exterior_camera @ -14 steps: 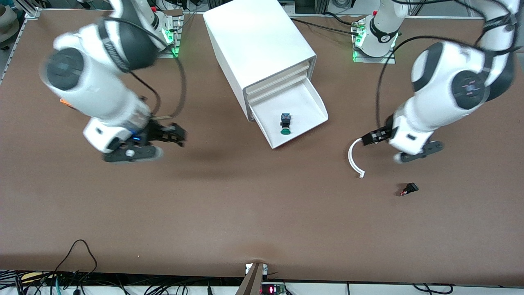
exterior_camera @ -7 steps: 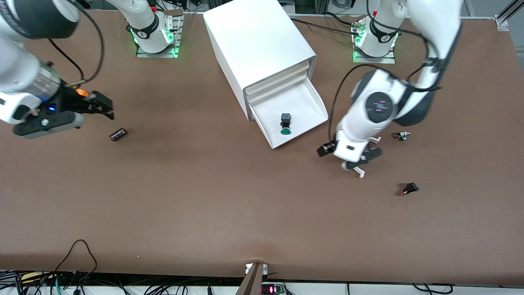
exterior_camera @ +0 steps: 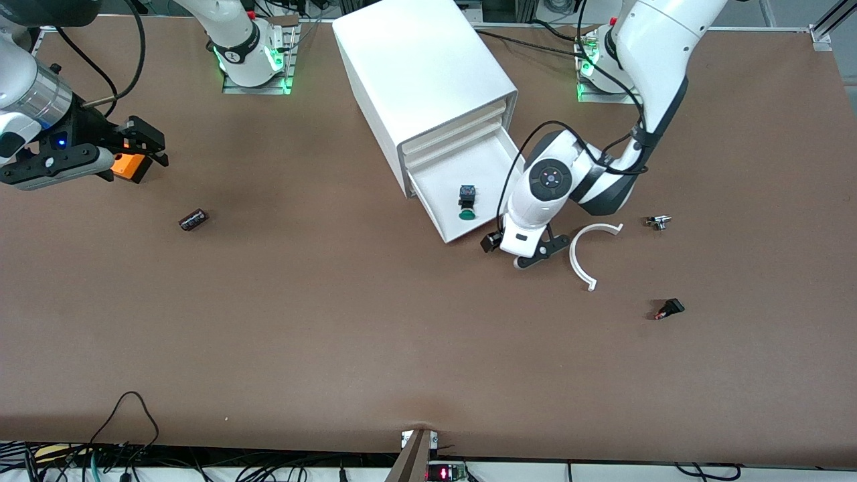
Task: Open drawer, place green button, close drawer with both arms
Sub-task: 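Push the drawer closed into the cabinet with the left gripper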
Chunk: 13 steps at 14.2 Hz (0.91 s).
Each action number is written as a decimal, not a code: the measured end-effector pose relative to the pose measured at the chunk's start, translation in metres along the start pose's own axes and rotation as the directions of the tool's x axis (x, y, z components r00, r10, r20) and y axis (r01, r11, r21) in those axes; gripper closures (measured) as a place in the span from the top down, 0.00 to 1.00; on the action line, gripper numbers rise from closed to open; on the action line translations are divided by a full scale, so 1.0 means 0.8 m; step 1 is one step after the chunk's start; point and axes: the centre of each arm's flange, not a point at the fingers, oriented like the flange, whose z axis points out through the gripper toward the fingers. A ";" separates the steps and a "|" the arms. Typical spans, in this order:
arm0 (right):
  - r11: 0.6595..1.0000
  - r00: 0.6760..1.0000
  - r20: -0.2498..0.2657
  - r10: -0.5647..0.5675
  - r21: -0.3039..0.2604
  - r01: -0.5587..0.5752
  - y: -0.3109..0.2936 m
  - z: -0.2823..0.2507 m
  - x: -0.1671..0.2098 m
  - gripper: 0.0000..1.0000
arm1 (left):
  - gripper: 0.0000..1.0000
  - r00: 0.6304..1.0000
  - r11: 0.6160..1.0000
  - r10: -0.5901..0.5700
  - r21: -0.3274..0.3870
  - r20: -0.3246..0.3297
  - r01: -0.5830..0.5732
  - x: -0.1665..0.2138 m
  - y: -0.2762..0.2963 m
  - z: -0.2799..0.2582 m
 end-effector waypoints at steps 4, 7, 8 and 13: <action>1.000 1.000 0.005 -0.003 -0.021 0.003 0.004 0.010 0.008 1.00 | 1.00 1.000 1.000 0.001 0.012 0.015 -0.001 -0.057 0.023 0.012; 1.000 1.000 0.005 -0.004 -0.024 0.004 0.005 0.016 0.017 1.00 | 1.00 0.998 0.999 0.044 0.009 0.045 -0.044 -0.099 0.035 0.014; 1.000 1.000 0.004 -0.004 -0.026 0.004 0.006 0.016 0.019 1.00 | 1.00 0.997 0.998 0.057 0.006 0.057 -0.058 -0.114 0.039 0.015; 0.999 1.000 -0.003 -0.006 -0.033 0.006 0.006 0.006 0.023 1.00 | 1.00 0.986 0.996 0.095 -0.016 0.134 -0.093 -0.179 0.058 0.015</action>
